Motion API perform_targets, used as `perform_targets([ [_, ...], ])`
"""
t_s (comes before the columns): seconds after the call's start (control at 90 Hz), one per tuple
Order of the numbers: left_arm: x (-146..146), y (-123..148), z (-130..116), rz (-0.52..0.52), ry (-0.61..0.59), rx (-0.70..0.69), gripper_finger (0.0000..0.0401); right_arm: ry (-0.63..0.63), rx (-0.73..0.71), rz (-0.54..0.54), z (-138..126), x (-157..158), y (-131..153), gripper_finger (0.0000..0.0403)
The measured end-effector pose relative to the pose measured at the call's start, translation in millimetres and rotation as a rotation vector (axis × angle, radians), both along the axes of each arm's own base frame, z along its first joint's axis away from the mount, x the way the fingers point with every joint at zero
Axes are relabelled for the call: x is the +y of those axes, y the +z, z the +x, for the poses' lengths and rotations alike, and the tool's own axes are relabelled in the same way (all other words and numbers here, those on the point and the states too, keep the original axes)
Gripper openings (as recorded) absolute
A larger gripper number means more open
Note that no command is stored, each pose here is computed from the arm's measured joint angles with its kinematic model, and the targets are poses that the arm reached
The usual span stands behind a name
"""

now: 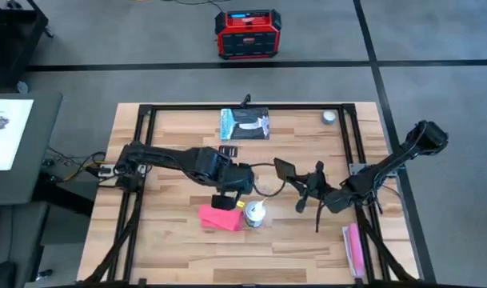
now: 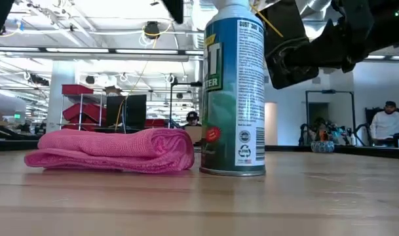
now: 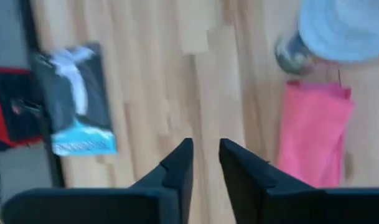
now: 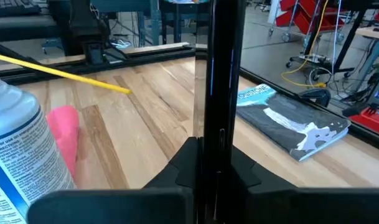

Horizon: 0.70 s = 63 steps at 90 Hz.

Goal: Apply microfiber cloth
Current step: Wipe the back of the cellphone with the pink microfiber cloth

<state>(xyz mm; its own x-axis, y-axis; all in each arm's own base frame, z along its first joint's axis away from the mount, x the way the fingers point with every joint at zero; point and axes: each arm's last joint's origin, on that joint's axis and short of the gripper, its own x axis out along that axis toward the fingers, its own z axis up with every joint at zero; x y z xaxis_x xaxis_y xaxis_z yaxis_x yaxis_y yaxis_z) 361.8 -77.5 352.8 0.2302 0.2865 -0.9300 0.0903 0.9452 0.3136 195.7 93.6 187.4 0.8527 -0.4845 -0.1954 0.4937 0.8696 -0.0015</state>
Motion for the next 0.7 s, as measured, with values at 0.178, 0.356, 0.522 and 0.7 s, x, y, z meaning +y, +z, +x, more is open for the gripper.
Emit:
perform_targets([
  [0.178,-1,-35,-3,-0.007,0.014,0.133,0.0113,0.014,0.004,0.0,-1,2,0,0.0017],
  [0.356,-5,-41,-23,-0.057,0.015,0.004,0.0117,0.02,0.003,0.008,-2,4,-1,0.0017],
  [0.522,-1,-42,-60,-0.15,0.052,-0.271,0.0117,0.02,0.003,0.01,-2,4,-1,0.0018],
  [0.7,9,-85,-96,-0.247,0.131,-0.456,0.0117,0.019,0.002,0.012,-2,4,-1,0.0018],
])
